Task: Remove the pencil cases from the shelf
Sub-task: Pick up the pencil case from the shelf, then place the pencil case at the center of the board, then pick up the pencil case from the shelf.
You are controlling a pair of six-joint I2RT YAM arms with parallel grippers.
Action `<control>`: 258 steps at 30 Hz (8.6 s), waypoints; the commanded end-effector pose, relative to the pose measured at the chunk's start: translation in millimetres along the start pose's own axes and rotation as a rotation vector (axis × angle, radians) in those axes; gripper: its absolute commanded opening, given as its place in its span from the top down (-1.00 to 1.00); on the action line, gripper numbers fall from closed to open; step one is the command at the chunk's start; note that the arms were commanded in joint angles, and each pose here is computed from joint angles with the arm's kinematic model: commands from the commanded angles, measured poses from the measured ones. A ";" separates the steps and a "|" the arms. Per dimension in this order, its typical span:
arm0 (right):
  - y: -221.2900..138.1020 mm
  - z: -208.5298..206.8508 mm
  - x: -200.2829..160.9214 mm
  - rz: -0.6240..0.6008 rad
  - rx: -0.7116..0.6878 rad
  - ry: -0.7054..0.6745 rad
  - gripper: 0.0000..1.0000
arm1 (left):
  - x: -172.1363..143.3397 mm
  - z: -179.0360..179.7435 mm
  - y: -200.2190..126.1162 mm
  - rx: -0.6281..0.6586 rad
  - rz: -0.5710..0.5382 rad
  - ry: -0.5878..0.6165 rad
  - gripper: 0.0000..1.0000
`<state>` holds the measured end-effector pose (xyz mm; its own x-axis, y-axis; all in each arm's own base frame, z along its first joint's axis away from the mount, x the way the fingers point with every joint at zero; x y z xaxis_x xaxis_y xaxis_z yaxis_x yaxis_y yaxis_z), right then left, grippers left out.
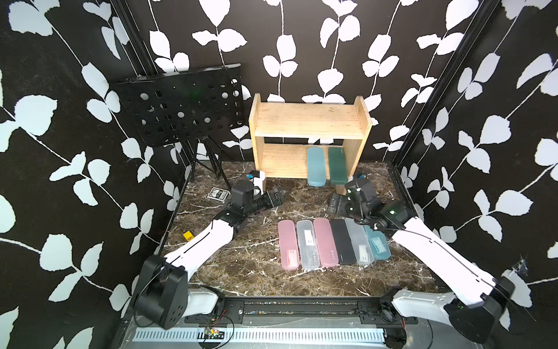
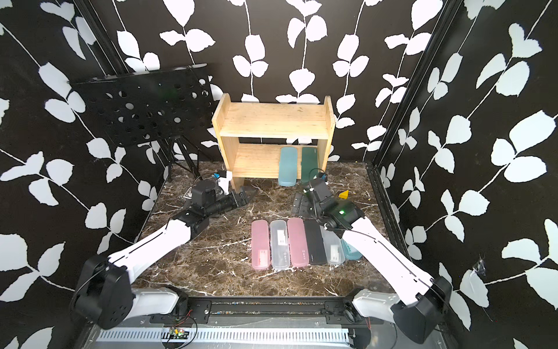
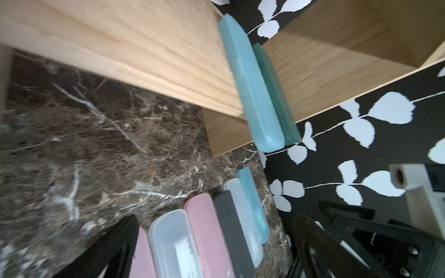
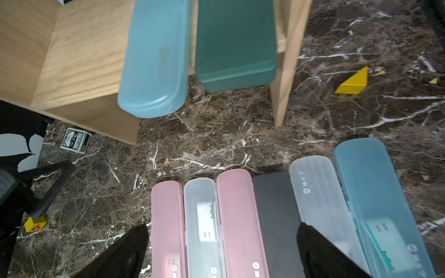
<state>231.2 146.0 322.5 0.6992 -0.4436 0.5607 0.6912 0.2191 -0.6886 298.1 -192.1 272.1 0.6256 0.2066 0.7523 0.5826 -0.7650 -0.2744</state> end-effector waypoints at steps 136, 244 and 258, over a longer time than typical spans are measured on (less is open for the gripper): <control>81.6 125.1 -104.8 0.406 0.288 -0.198 -0.52 | -16.7 -24.3 -154.7 0.648 -0.259 0.470 -0.89; -23.5 -87.3 37.5 -0.007 0.013 0.220 -0.99 | 0.7 -103.1 185.3 -0.241 -0.080 -0.118 -0.87; -17.4 -89.6 38.4 0.012 0.028 0.230 -0.99 | -3.7 -97.6 193.8 -0.233 -0.082 -0.150 -0.18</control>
<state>226.9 47.4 320.7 0.6480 -0.6294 0.4289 0.6885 0.2431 -0.6833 358.0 -398.5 260.9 0.6856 0.3221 0.6529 0.5083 -0.8538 -0.1126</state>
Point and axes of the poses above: each gripper's point midway between its finger pads, its own y axis out along the fingers, its own z axis along the line the jaws close on, x = y × z, the point moved 9 cm from there along -y, back along the fingers, and after that the axes turned 14 degrees about y, right-handed, at the moved point
